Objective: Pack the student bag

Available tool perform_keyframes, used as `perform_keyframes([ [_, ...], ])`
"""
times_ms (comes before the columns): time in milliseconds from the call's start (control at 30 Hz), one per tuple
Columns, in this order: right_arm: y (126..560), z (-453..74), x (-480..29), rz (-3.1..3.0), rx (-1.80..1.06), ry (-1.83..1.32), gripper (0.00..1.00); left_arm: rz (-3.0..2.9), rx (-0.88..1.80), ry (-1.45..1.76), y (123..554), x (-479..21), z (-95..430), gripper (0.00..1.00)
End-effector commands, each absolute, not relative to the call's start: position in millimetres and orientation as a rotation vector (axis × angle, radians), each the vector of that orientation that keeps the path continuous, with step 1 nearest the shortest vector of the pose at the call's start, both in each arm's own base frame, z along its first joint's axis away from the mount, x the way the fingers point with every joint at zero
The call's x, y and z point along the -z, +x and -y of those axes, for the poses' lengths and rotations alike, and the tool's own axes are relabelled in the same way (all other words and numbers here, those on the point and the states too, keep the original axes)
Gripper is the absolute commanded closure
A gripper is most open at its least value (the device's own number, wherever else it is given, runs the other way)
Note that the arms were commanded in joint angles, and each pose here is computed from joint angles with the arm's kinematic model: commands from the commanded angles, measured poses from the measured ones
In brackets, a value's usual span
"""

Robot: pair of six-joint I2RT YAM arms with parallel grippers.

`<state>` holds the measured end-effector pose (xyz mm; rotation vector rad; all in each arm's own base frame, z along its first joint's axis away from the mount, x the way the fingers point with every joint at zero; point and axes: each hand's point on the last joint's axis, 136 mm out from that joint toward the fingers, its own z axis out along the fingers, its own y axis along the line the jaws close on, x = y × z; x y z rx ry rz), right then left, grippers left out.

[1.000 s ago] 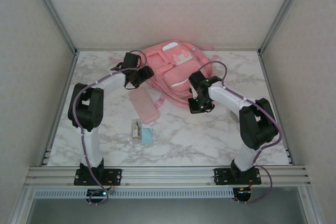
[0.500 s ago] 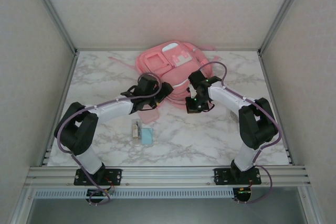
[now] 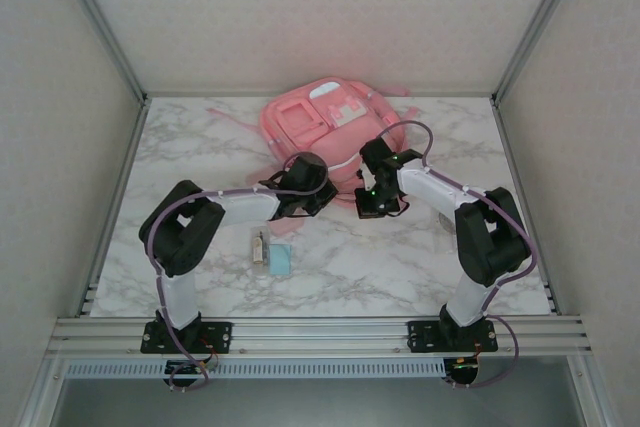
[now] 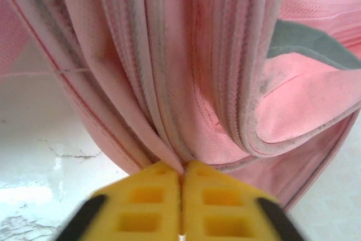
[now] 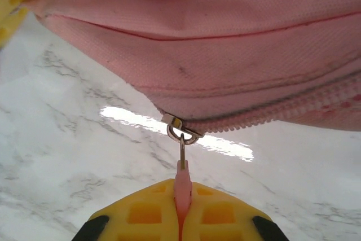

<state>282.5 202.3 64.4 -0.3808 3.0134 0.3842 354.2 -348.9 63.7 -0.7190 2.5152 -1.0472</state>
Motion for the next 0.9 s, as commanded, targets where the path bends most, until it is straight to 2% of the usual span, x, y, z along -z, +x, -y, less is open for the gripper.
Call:
perform_keyframes([
  [0, 278, -166, -72, -3.041, -0.135, -0.443, 1.0, -2.487, 0.992, -0.681, 365, -72, 339, 1.0],
  [267, 307, -133, -78, -2.996, 0.076, -0.414, 1.0, -2.579, 0.781, -0.598, 363, -64, 271, 1.0],
  [600, 350, -106, -85, -2.929, 0.264, -0.503, 1.0, -2.577, 0.66, -0.543, 376, -77, 211, 1.0],
  [733, 369, -107, -85, -2.842, 0.29, -0.703, 1.0, -2.576, 0.609, -0.498, 389, -87, 190, 1.0],
  [867, 383, -122, -79, -2.658, 0.25, -1.034, 1.0, -2.559, 0.584, -0.508, 405, -92, 174, 1.0],
])
